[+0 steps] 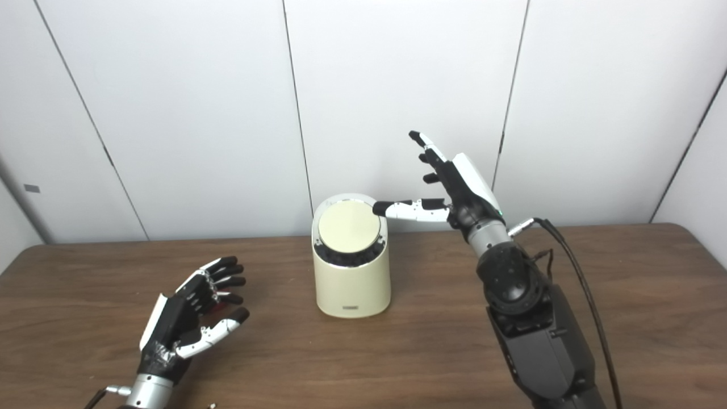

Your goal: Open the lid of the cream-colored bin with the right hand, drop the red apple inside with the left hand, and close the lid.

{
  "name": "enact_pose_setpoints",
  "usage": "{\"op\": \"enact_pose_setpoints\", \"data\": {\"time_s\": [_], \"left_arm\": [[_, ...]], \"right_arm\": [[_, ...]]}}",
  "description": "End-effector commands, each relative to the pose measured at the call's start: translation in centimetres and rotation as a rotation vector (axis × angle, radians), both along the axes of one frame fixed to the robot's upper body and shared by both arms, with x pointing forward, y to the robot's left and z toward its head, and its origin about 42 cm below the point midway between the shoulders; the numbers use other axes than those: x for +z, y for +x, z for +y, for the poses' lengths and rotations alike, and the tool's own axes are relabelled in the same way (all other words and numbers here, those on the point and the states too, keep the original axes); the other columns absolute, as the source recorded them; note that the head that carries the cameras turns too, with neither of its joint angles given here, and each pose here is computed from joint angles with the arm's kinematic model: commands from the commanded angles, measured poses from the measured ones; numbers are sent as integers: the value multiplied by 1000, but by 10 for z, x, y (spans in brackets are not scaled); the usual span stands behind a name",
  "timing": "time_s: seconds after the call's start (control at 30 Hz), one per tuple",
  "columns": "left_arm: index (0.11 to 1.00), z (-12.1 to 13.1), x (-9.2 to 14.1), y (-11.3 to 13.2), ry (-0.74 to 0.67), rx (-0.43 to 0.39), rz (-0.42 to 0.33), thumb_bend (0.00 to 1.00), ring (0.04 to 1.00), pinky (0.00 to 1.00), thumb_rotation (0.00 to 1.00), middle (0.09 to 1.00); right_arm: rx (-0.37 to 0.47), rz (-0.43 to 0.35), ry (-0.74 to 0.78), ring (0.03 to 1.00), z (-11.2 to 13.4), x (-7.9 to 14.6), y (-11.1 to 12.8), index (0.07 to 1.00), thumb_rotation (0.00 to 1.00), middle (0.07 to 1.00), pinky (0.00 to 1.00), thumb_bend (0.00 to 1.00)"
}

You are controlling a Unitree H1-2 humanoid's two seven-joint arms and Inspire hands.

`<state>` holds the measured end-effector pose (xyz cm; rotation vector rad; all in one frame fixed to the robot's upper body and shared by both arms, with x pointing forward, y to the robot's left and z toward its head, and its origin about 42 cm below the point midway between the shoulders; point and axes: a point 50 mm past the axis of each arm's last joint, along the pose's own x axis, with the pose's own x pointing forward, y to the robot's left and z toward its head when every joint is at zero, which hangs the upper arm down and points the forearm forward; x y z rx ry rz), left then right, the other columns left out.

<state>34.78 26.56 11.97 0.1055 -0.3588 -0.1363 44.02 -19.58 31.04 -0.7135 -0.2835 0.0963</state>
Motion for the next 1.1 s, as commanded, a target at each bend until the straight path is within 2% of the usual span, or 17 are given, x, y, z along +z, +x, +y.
{"op": "enact_pose_setpoints", "data": {"time_s": [0.0,0.1,0.23,0.57,0.77,0.9,1.07], "left_arm": [[820,-6,-28,-13,-27,2,75,660,746,607,138,795],[824,-8,-27,-13,-19,2,74,657,749,615,143,797],[829,-10,-27,-13,-24,-3,66,663,748,612,148,799],[823,-12,-26,-13,-30,6,72,655,759,607,115,765],[814,-14,-24,-14,-32,13,67,660,754,599,114,759],[823,-15,-24,-14,-37,8,64,666,754,603,138,763],[821,-17,-23,-14,-45,9,64,682,752,604,158,759]], "right_arm": [[8,-67,-37,898,7,35,8,981,512,974,740,893],[13,-53,-76,911,17,35,10,984,503,979,731,869],[11,-48,-126,932,29,29,14,984,487,979,788,837],[15,-13,-138,938,47,11,25,973,430,982,785,861],[23,-7,-169,933,52,6,31,980,427,989,761,876],[20,-5,-193,959,54,3,35,985,436,991,814,883],[18,-2,-214,948,52,2,39,983,435,985,801,878]]}}
